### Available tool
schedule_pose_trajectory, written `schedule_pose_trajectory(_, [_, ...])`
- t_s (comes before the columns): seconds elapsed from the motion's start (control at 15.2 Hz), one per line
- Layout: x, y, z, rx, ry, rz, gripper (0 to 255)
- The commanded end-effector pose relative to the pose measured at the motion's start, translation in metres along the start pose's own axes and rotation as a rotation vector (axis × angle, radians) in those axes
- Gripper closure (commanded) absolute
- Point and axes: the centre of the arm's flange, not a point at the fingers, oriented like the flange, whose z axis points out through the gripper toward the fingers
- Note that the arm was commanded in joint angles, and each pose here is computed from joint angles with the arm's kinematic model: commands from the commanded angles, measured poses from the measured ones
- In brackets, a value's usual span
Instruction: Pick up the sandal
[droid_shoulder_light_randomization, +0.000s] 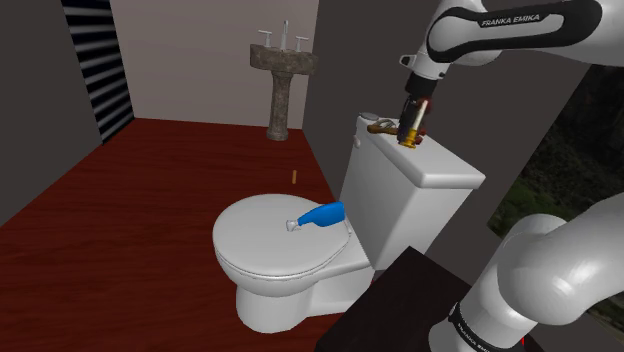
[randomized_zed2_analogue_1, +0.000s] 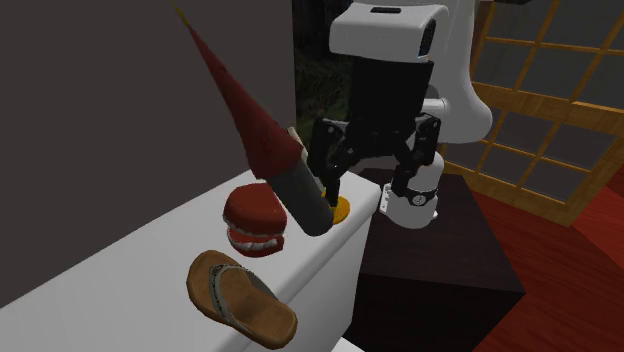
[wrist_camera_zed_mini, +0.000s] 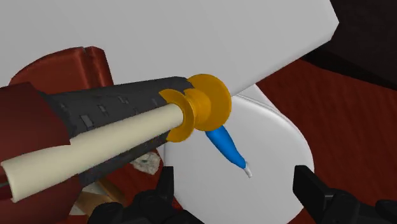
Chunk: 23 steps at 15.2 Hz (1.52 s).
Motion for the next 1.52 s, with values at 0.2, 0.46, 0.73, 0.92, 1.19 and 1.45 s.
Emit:
schedule_pose_trajectory(0.2, [0.001,0.064,0.009,-0.008,0.026,-0.092,0])
schedule_pose_trajectory(0.46, [0.008,0.115,0.016,-0.014,0.048,-0.163,0])
schedule_pose_trajectory(0.73, [0.019,0.165,0.023,-0.020,0.070,-0.234,0])
schedule_pose_trajectory(0.92, [0.020,0.171,0.034,-0.020,0.073,-0.244,0])
schedule_pose_trajectory(1.19, [0.017,0.169,0.055,-0.020,0.073,-0.244,0])
schedule_pose_trajectory(1.45, [0.017,0.168,0.063,-0.020,0.073,-0.244,255])
